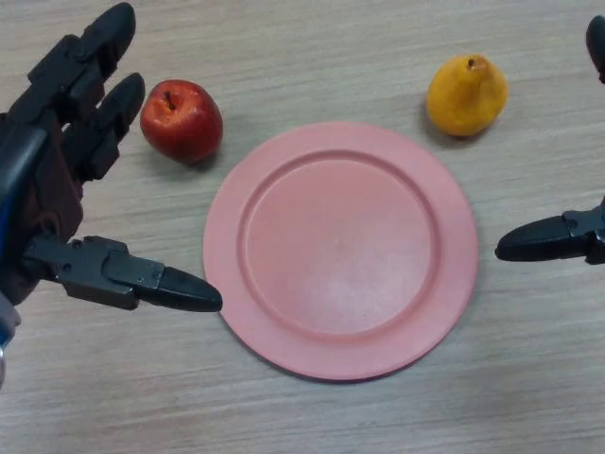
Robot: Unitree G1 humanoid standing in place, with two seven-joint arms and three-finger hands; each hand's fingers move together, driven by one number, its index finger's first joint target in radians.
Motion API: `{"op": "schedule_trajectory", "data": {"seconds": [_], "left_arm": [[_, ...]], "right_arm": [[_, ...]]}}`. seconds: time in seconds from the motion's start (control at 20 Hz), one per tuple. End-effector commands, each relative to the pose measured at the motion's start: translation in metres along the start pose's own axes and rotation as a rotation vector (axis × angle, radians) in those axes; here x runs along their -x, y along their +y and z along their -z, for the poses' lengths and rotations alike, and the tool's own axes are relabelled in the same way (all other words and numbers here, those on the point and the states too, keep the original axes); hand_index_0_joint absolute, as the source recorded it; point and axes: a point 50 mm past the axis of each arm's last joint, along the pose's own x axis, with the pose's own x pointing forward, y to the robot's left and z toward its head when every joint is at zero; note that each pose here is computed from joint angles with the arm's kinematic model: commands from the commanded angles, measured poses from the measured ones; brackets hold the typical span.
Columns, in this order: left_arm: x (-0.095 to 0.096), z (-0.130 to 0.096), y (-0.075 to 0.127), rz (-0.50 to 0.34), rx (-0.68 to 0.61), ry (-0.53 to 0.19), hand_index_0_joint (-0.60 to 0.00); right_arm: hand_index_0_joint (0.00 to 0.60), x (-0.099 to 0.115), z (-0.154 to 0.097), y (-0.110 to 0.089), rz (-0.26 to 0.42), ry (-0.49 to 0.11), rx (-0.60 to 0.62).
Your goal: Pick up the red apple and place it on the plate
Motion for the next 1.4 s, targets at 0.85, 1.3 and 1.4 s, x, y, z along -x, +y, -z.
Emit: {"op": "schedule_trajectory", "data": {"seconds": [0.85,1.3,1.4], "left_arm": [[-0.033,-0.011,0.043,-0.111,-0.206,-0.223,0.0],[-0.113,0.019,0.046,-0.168,-0.461,-0.279,0.0],[-0.127,0.02,0.046,-0.198,-0.477,-0.283,0.0]], "right_arm": [[0.0,0.008,-0.022,-0.01,0.055,-0.186,0.103],[0.0,0.018,-0.032,-0.025,0.111,-0.223,0.179],[0.0,0.022,-0.033,-0.026,0.119,-0.216,0.194]]}}
